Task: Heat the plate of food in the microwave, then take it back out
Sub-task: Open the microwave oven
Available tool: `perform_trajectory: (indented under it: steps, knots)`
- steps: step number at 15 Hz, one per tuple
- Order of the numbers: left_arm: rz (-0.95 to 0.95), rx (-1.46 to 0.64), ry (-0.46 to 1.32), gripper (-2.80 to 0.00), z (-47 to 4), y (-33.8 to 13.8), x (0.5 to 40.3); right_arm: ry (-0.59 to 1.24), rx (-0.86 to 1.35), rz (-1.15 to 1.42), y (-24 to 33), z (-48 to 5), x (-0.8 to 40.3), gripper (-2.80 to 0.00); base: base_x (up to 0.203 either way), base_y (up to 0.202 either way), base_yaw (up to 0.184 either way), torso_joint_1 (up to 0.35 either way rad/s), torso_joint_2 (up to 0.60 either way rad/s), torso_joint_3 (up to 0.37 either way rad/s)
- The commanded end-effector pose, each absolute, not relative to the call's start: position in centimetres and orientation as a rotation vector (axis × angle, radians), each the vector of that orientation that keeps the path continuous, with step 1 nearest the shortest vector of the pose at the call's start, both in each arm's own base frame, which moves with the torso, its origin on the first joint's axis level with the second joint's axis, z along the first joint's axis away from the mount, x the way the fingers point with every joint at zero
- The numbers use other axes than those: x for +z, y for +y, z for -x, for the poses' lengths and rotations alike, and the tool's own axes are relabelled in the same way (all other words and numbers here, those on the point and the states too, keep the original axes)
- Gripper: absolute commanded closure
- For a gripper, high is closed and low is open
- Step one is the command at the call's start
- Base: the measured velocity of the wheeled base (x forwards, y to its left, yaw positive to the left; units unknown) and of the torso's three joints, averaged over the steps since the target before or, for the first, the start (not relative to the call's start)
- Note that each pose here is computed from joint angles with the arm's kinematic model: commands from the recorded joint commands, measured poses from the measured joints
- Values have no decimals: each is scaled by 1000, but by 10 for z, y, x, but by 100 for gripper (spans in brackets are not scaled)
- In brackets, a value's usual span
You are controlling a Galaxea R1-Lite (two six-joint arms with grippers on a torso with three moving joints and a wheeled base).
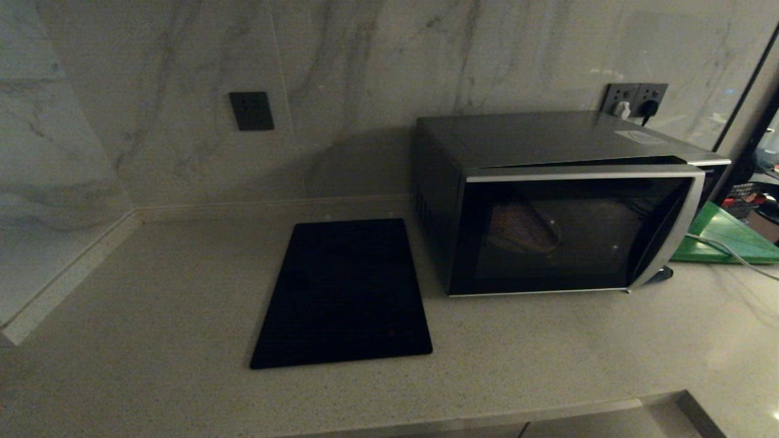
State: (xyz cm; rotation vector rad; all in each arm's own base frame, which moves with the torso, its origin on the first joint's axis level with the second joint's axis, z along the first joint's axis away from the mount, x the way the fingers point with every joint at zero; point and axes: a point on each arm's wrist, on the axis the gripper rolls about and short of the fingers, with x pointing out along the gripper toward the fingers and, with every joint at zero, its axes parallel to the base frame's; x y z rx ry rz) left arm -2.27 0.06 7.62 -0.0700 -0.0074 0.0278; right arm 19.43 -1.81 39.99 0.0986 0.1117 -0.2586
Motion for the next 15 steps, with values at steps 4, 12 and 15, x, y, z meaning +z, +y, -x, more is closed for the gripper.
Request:
perform_trajectory:
  steps: [4, 12, 15]
  knots:
    - [71, 29, -7, 0, 23, 1, 76, 349, -309, -171, -35, -263, 372, 0, 0, 0, 0, 0, 0, 0]
    - [71, 29, -7, 0, 23, 1, 76, 362, -323, -354, -35, -319, 353, 0, 0, 0, 0, 0, 0, 0]
    - [71, 28, -7, 0, 23, 1, 76, 367, -322, -356, -35, -344, 339, 0, 0, 0, 0, 0, 0, 0]
